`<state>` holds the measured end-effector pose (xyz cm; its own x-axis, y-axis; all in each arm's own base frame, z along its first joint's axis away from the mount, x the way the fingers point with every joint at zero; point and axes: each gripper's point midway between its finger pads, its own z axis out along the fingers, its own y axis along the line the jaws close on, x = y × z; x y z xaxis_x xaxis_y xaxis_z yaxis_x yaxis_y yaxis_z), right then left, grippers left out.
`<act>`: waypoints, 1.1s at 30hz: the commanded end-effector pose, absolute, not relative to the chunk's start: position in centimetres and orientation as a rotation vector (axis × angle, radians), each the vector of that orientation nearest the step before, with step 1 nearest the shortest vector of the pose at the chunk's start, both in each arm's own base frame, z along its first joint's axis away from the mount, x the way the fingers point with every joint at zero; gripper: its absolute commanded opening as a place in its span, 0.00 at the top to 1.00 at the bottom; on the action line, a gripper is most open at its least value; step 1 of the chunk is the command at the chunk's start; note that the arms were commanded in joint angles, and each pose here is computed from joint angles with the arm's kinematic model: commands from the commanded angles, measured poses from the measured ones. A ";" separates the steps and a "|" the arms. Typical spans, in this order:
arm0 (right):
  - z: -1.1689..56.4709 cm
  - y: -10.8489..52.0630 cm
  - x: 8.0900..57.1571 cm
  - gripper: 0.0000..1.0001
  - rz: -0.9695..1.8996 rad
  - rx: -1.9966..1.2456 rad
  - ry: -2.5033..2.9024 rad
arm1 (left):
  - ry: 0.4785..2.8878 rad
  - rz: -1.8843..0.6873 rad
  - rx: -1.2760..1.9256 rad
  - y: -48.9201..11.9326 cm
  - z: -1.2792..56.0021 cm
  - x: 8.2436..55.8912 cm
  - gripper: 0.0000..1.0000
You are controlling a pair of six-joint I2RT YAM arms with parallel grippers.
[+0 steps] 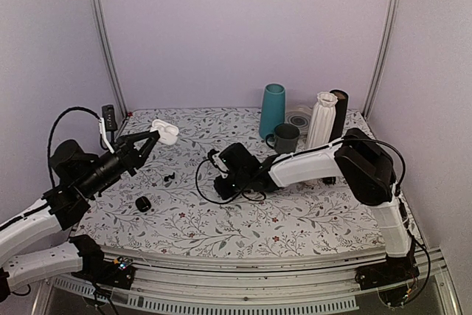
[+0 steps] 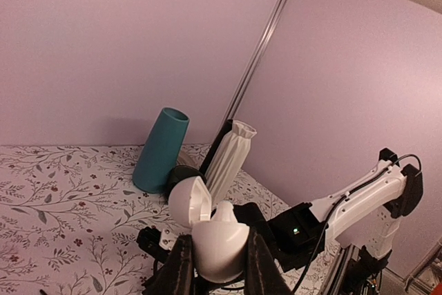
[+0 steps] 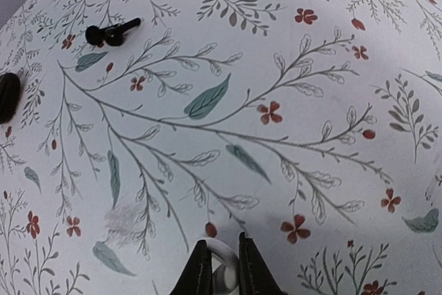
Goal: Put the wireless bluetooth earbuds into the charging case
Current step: Move the right earbud to the center of the board, then adjust the right earbud at the center of the board.
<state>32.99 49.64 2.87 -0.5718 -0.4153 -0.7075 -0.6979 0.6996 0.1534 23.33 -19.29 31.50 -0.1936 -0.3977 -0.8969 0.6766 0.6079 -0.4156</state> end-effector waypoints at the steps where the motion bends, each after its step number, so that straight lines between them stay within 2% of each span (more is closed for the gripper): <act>1: 4.3 48.6 29.1 0.92 0.614 -0.835 2.288 | 1.435 -1.004 0.243 -19.3 32.1 23.6 1.00; 8: 4.4 46.6 25.3 0.89 0.653 -0.813 2.361 | 1.433 -1.017 0.251 -19.8 31.9 24.0 1.00; 16: 5.5 46.1 24.0 0.84 0.731 -0.802 2.372 | 1.437 -1.024 0.256 -20.0 31.8 24.2 1.00; 28: 6.9 43.2 26.5 0.82 0.740 -0.688 2.380 | 1.441 -1.013 0.247 -19.7 31.6 24.0 1.00; 33: 6.5 43.0 25.8 0.82 0.737 -0.813 2.321 | 1.441 -1.011 0.244 -19.5 31.5 24.0 1.00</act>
